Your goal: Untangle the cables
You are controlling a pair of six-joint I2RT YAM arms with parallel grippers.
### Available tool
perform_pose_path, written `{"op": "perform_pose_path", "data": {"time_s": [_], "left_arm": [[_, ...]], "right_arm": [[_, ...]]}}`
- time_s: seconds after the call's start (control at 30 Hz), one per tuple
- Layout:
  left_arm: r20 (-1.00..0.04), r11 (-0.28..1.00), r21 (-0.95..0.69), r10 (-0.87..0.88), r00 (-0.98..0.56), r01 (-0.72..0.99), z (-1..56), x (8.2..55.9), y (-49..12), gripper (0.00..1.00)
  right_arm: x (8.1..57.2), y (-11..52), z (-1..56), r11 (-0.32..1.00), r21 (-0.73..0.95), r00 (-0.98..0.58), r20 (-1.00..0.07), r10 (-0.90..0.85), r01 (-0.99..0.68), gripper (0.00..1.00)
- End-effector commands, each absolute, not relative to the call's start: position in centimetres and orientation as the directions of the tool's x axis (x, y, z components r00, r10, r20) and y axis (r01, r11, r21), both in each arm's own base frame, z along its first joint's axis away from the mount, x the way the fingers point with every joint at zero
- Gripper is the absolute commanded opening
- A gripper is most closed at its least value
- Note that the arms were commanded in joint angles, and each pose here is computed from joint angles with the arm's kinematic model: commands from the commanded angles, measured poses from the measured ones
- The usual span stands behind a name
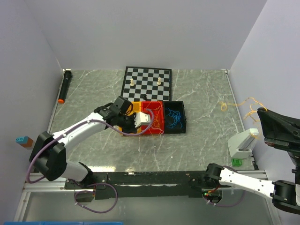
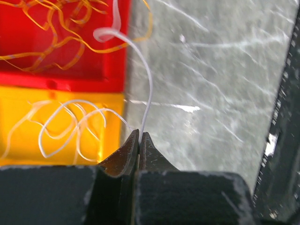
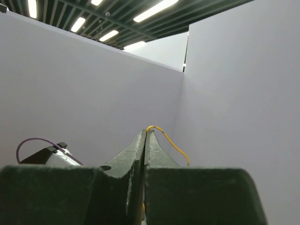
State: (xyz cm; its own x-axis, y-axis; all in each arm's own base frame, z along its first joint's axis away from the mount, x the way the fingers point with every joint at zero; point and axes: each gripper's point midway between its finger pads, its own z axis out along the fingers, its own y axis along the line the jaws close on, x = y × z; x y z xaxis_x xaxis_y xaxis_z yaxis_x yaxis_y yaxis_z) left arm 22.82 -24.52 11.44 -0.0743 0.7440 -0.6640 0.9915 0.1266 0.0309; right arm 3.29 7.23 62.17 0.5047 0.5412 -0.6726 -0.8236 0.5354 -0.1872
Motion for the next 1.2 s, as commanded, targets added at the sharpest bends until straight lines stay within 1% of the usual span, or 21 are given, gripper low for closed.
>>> {"op": "perform_pose_path", "data": {"time_s": [0.0, 0.1, 0.23, 0.37, 0.53, 0.67, 0.8, 0.87, 0.93, 1.03, 1.17], "left_arm": [[-0.706, 0.068, 0.053, 0.708, -0.011, 0.996, 14.3, 21.3, -24.1, 0.01], [-0.768, 0.020, 0.021, 0.640, 0.003, 1.000, 18.4, 20.1, -25.0, 0.01], [-0.846, -0.012, 0.054, 0.530, 0.052, 0.998, 25.6, 19.8, -25.7, 0.01], [-0.895, -0.051, 0.083, 0.436, 0.097, 0.995, 30.8, 19.0, -25.4, 0.01], [-0.918, -0.126, 0.114, 0.367, 0.153, 0.985, 34.5, 17.4, -25.2, 0.01], [-0.926, -0.132, 0.134, 0.336, 0.171, 0.982, 36.3, 17.4, -25.3, 0.01], [-0.925, -0.055, 0.146, 0.345, 0.156, 0.988, 36.8, 19.1, -25.0, 0.01], [-0.922, 0.042, 0.154, 0.366, 0.128, 0.987, 36.7, 21.0, -24.7, 0.01], [-0.925, 0.172, 0.139, 0.373, 0.066, 0.975, 36.2, 23.6, -23.8, 0.01], [-0.936, 0.327, 0.111, 0.352, -0.012, 0.939, 35.6, 27.1, -22.4, 0.01], [-0.942, 0.392, 0.071, 0.329, -0.068, 0.917, 34.1, 29.1, -21.6, 0.01]], "right_arm": [[4.3, 9.4, 62.3, 0.529, -0.203, 0.502, -0.695, 0.515, -0.824, 0.00], [5.5, 11.3, 61.4, 0.526, -0.195, 0.482, -0.729, 0.486, -0.827, 0.00], [7.5, 13.7, 59.9, 0.541, -0.177, 0.454, -0.777, 0.435, -0.822, 0.00], [9.9, 16.3, 58.1, 0.568, -0.171, 0.433, -0.823, 0.367, -0.805, 0.00], [12.9, 18.8, 55.8, 0.621, -0.178, 0.417, -0.870, 0.263, -0.763, 0.00], [14.5, 20.7, 54.1, 0.633, -0.181, 0.392, -0.896, 0.210, -0.753, 0.00], [15.1, 21.9, 53.2, 0.628, -0.178, 0.373, -0.907, 0.193, -0.758, 0.00], [15.3, 22.1, 53.0, 0.627, -0.172, 0.367, -0.910, 0.195, -0.760, 0.00], [15.5, 22.2, 52.9, 0.632, -0.163, 0.363, -0.910, 0.202, -0.758, 0.00], [15.8, 22.4, 52.8, 0.631, -0.151, 0.354, -0.911, 0.210, -0.761, 0.00], [16.7, 23.4, 51.9, 0.622, -0.130, 0.323, -0.924, 0.206, -0.772, 0.00]]}}
